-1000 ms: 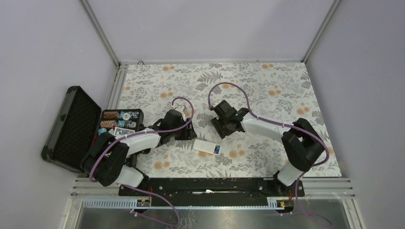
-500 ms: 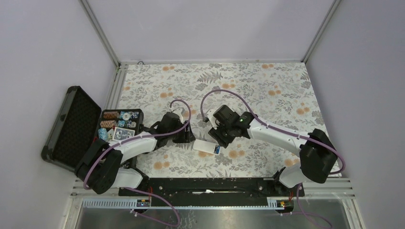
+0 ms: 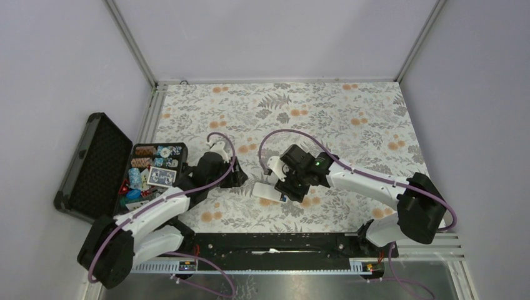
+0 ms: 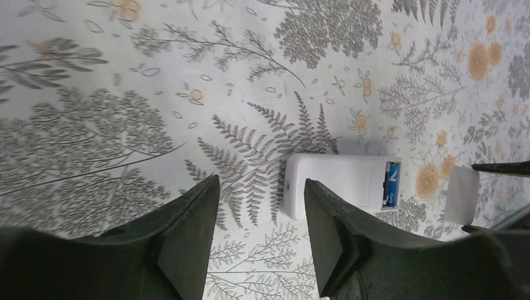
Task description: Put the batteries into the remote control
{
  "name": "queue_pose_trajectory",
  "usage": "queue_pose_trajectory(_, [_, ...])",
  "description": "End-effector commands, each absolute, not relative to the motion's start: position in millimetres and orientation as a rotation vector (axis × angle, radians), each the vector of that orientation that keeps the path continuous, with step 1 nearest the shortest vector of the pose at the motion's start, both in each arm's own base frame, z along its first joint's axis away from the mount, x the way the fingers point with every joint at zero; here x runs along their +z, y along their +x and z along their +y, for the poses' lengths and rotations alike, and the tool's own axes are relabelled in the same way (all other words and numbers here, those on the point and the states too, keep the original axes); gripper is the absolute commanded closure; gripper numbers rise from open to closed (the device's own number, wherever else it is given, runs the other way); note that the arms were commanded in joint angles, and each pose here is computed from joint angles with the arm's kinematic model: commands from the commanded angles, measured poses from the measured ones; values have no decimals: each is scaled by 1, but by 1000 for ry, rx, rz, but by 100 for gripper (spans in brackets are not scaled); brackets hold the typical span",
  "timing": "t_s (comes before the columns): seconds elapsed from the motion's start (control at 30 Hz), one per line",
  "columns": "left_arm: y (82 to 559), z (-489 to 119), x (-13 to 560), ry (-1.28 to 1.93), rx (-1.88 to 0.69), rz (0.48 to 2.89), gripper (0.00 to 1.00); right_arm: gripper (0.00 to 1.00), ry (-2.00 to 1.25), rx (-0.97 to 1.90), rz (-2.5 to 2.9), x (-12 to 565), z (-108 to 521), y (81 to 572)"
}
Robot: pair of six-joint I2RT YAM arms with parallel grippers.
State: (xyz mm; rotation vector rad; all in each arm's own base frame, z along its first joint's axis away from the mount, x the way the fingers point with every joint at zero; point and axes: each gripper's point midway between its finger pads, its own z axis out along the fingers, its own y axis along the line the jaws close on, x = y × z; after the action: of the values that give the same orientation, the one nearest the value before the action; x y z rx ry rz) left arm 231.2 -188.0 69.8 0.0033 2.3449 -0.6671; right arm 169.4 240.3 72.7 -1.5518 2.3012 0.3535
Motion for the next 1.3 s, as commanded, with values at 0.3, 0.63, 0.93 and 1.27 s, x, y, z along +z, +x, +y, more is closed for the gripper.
queue_pose_trajectory(0.3, [240,-153,85,-128,-529,2204,42,72,-1803,329,2120,69,258,174])
queue_pose_trajectory(0.63, [241,-154,83,-125,-531,2208,41,72,-1840,311,2129,58,269,178])
queue_pose_trajectory(0.93, [241,-155,84,-124,-538,2206,41,72,-1824,283,2168,52,271,183])
queue_pose_trajectory(1.27, [240,-156,86,-120,-550,2199,41,73,-1812,216,2228,48,269,185])
